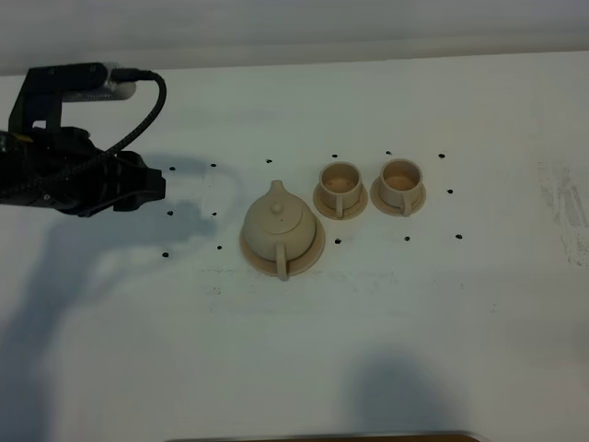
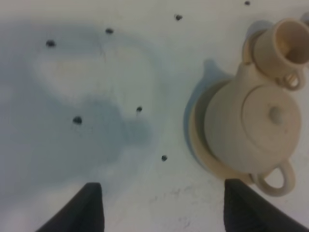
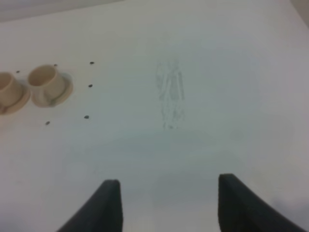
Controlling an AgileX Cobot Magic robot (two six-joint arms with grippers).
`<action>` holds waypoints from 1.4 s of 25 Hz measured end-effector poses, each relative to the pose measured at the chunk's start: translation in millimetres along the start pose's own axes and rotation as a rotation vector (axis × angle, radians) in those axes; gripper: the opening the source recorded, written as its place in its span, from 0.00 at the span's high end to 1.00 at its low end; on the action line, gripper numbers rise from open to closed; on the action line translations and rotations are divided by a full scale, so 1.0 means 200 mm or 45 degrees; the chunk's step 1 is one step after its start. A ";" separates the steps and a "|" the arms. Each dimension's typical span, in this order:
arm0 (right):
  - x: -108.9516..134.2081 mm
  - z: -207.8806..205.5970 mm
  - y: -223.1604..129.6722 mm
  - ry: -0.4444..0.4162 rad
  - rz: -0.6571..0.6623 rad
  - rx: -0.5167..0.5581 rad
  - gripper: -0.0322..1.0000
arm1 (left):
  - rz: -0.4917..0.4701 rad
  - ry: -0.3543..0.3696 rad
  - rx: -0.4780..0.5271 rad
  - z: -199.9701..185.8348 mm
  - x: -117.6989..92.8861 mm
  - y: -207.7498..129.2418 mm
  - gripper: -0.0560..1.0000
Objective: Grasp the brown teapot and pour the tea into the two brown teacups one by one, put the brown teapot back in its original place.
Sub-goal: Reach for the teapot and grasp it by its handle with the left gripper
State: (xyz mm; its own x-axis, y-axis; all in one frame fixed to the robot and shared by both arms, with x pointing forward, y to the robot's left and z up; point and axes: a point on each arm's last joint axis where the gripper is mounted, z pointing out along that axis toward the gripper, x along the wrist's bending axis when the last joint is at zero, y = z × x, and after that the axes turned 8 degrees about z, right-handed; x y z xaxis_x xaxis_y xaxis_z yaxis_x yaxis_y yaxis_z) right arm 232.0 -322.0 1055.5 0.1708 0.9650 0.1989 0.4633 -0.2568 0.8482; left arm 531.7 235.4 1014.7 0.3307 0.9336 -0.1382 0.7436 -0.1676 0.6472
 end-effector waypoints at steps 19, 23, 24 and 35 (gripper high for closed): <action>0.01 0.00 -0.01 0.033 -0.087 0.015 0.55 | 0.085 -0.212 0.105 0.29 -0.47 0.01 0.39; 0.02 0.00 -0.01 0.042 -0.088 0.020 0.55 | 0.111 -0.248 0.110 0.28 -0.55 -0.01 0.43; 0.02 0.00 -0.01 0.043 -0.088 0.019 0.55 | 0.117 -0.255 0.112 0.28 -0.57 -0.01 0.43; 0.02 0.00 -0.01 0.044 -0.088 0.016 0.55 | 0.255 -0.318 0.224 0.27 -0.63 -0.07 0.44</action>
State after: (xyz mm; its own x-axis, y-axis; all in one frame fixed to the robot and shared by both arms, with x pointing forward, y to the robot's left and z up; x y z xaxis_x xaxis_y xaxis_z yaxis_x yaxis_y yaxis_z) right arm 231.8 -318.3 1055.1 0.1082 0.9816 0.1572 0.4841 -0.1901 0.8541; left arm 510.9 102.2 983.0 0.5954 0.7742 -0.2145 0.7312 -0.4116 0.5440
